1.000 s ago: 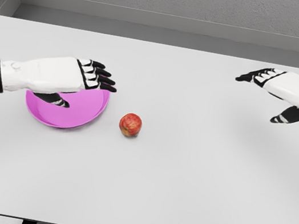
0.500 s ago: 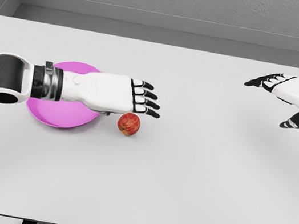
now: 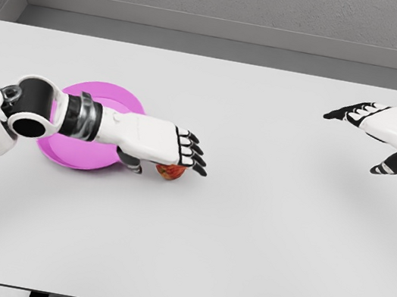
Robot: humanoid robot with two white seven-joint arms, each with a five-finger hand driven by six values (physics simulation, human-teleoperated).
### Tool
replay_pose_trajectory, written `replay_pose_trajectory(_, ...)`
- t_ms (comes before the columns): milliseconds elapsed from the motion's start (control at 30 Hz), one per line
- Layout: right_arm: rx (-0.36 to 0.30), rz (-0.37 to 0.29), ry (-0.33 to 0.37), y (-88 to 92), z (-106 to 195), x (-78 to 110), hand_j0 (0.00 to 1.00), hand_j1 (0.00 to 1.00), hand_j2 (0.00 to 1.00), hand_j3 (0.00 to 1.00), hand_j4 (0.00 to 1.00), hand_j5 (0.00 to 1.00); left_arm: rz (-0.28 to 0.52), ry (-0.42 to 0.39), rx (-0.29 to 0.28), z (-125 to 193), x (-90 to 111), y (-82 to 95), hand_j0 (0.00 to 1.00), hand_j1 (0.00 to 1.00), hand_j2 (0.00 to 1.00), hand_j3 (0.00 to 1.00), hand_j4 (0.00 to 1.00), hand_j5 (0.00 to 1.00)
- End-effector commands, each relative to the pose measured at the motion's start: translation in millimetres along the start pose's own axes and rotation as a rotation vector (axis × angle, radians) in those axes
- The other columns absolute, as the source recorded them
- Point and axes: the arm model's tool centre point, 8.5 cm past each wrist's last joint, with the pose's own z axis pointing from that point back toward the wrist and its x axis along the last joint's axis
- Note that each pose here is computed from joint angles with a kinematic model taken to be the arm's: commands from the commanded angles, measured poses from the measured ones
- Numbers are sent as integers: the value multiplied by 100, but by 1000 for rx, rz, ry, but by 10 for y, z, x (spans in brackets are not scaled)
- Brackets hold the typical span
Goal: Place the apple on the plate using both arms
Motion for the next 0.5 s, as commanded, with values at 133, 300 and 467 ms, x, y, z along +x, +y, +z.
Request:
replay_pose_trajectory(133,3,-4,0,14,4,1,100,100,100,100,100,100,53,14,8,-247,-164,24,100,100,100,100,100,100)
replay_pose_trajectory(300,12,-6,3,47,16,-5,100,100,100,100,100,100,24,50,-38,-316,-243,-33,100,100,100,100,100,100)
replay_pose_trajectory(467,14,-8,7,52,22,-21,100,100,100,100,100,100,14,59,-55,-313,-248,-65,100,100,100,100,100,100)
